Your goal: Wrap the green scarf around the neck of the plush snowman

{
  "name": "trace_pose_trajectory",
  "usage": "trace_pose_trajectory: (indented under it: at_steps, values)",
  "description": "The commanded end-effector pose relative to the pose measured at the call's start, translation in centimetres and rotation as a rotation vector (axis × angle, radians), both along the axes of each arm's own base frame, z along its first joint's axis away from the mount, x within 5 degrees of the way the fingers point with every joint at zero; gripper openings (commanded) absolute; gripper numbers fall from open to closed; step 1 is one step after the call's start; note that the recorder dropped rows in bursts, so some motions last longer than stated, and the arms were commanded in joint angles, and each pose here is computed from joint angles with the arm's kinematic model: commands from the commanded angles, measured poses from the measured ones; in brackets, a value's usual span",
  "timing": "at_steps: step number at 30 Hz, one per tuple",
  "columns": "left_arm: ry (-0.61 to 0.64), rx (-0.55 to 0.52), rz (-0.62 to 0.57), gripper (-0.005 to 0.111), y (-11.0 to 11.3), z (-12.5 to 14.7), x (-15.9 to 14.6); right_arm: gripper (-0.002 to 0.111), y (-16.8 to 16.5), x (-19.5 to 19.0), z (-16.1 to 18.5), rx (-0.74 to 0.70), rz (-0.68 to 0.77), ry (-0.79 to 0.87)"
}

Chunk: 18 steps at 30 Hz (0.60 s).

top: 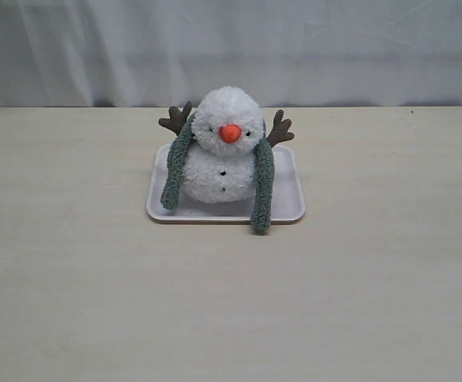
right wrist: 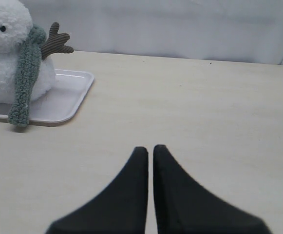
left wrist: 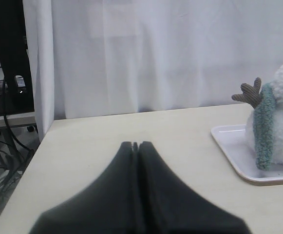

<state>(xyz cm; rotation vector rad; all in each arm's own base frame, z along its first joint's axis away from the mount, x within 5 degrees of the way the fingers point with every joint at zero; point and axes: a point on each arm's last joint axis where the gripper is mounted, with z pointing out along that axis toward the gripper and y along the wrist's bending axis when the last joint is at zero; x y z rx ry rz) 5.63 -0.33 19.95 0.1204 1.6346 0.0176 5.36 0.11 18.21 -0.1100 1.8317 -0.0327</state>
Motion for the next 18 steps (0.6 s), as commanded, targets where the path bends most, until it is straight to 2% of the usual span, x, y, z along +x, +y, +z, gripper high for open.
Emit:
trace_pose_trajectory:
  at_steps: [1,11,14,18]
  values:
    - [-0.012,-0.006,-0.002,0.0,0.0,0.1,0.0,0.004,0.0,0.0,0.0,0.006,-0.007,-0.003]
    - [-0.009,-0.009,-0.002,0.0,0.0,0.0,0.0,0.004,0.0,0.0,0.0,0.006,-0.007,-0.003]
    - [0.058,-0.004,0.001,0.0,0.0,-0.6,-0.1,0.004,0.0,0.0,0.0,0.006,-0.007,-0.003]
    - [0.173,0.058,0.007,0.0,0.1,-1.6,-0.3,0.004,0.0,0.0,0.0,0.006,-0.007,-0.003]
